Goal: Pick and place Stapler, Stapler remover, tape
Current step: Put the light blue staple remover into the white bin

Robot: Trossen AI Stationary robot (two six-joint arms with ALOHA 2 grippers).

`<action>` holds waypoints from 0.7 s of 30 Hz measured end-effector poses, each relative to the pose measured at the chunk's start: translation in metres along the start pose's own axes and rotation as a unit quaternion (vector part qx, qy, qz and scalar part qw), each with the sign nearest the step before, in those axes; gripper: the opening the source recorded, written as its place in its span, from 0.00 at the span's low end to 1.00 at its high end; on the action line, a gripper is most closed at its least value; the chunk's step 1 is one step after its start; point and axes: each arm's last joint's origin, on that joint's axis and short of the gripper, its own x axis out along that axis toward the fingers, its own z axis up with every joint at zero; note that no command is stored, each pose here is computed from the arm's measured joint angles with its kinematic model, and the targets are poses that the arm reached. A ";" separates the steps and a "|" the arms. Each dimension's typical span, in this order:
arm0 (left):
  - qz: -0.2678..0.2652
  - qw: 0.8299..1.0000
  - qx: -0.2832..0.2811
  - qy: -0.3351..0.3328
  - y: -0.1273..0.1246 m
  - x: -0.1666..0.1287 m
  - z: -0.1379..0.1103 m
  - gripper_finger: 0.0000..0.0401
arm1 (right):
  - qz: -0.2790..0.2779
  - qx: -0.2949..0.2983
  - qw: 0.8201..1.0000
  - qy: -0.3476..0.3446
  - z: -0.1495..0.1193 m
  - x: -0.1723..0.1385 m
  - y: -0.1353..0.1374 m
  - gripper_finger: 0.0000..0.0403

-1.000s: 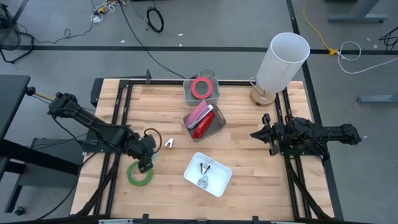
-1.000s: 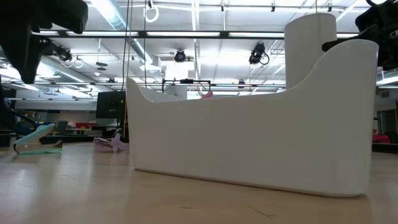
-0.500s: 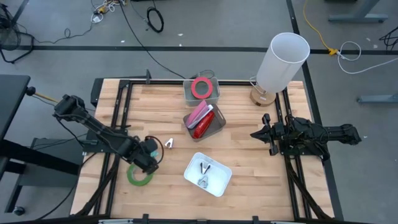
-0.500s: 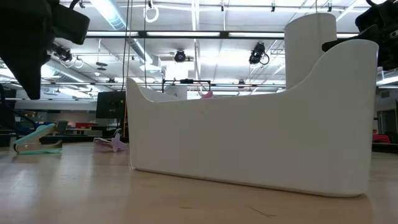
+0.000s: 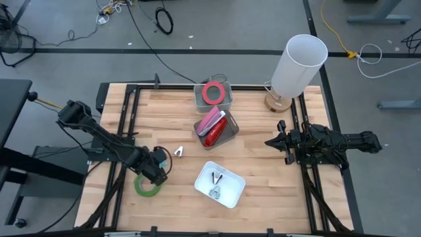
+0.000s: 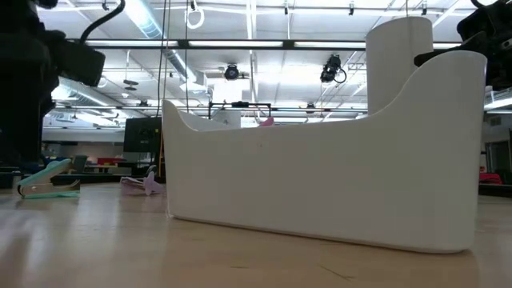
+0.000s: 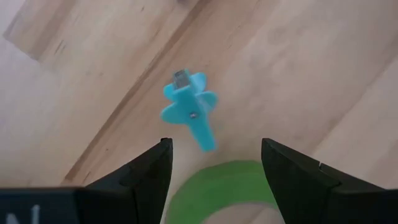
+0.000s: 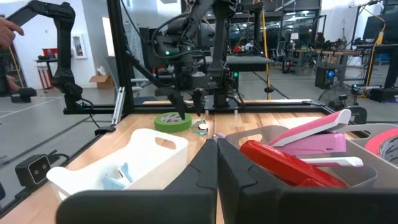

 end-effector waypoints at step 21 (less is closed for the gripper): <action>-0.003 0.998 -0.046 -0.044 0.012 0.025 -0.006 0.62 | 0.000 0.000 1.000 0.000 0.000 0.000 0.000 0.00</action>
